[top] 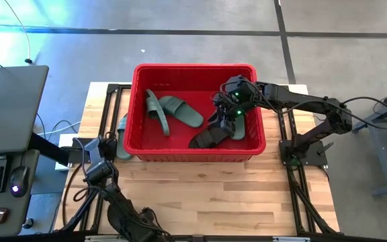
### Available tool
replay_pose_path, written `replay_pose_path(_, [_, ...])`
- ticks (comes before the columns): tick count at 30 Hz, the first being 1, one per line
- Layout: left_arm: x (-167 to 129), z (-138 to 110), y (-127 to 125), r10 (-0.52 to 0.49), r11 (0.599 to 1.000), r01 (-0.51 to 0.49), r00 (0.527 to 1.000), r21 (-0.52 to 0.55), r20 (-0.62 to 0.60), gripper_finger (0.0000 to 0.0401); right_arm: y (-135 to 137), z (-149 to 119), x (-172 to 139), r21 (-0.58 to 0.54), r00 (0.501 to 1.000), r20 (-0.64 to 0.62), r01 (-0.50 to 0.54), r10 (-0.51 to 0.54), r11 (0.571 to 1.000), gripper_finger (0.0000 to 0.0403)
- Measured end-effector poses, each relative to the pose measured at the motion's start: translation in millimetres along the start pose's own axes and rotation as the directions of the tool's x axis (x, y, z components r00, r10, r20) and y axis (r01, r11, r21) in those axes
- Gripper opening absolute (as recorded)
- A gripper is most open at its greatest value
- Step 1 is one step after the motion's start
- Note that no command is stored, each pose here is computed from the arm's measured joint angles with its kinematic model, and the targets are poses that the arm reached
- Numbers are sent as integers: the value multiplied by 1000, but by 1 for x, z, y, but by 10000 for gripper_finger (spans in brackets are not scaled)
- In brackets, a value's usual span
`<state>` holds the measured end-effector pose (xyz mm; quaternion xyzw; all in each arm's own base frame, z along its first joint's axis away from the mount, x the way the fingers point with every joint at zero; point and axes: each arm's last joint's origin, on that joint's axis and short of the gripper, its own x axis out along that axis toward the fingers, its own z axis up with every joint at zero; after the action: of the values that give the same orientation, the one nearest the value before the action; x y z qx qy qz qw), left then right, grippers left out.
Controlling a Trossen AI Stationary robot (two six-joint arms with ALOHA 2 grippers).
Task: Pick and place slides into bin
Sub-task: Put the black slide into the red bin
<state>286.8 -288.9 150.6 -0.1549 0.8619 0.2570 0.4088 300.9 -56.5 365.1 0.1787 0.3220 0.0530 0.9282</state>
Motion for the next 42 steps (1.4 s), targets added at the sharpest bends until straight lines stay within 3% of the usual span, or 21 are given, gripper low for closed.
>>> replay_pose_path(6, [-40, 0, -2, -123, 992, 119, 985, 41, 124, 6, -1, 5, -2, 18, 999, 51, -9, 8, 1000, 119])
replay_pose_path(11, [-79, -1, 6, -218, 976, 211, 930, 55, 297, 4, 1, 15, -14, 7, 987, 146, -74, 73, 997, 119])
replay_pose_path(18, [-129, 4, 37, -264, 958, 280, 777, 62, 571, 2, 14, 17, -41, -59, 967, 223, -114, 124, 992, 119])
replay_pose_path(20, [-144, 7, 48, -244, 962, 260, 706, 78, 665, 2, 17, 16, -48, -69, 964, 233, -114, 127, 991, 119])
replay_pose_path(26, [-197, 19, 90, -185, 980, 151, 431, 132, 883, 1, 27, 13, -73, -107, 952, 274, -114, 140, 988, 119])
replay_pose_path(35, [-248, 38, 170, -74, 994, -60, 245, 91, 967, 0, 44, 6, -110, -175, 919, 339, -148, 200, 973, 119])
replay_pose_path(39, [-261, 55, 213, 66, 986, -163, 223, -30, 973, 0, 47, 4, -117, -193, 913, 355, -138, 200, 971, 119])
replay_pose_path(42, [-268, 76, 248, 161, 965, -242, 239, -102, 957, 0, 47, 4, -117, -217, 911, 359, -129, 202, 968, 119])
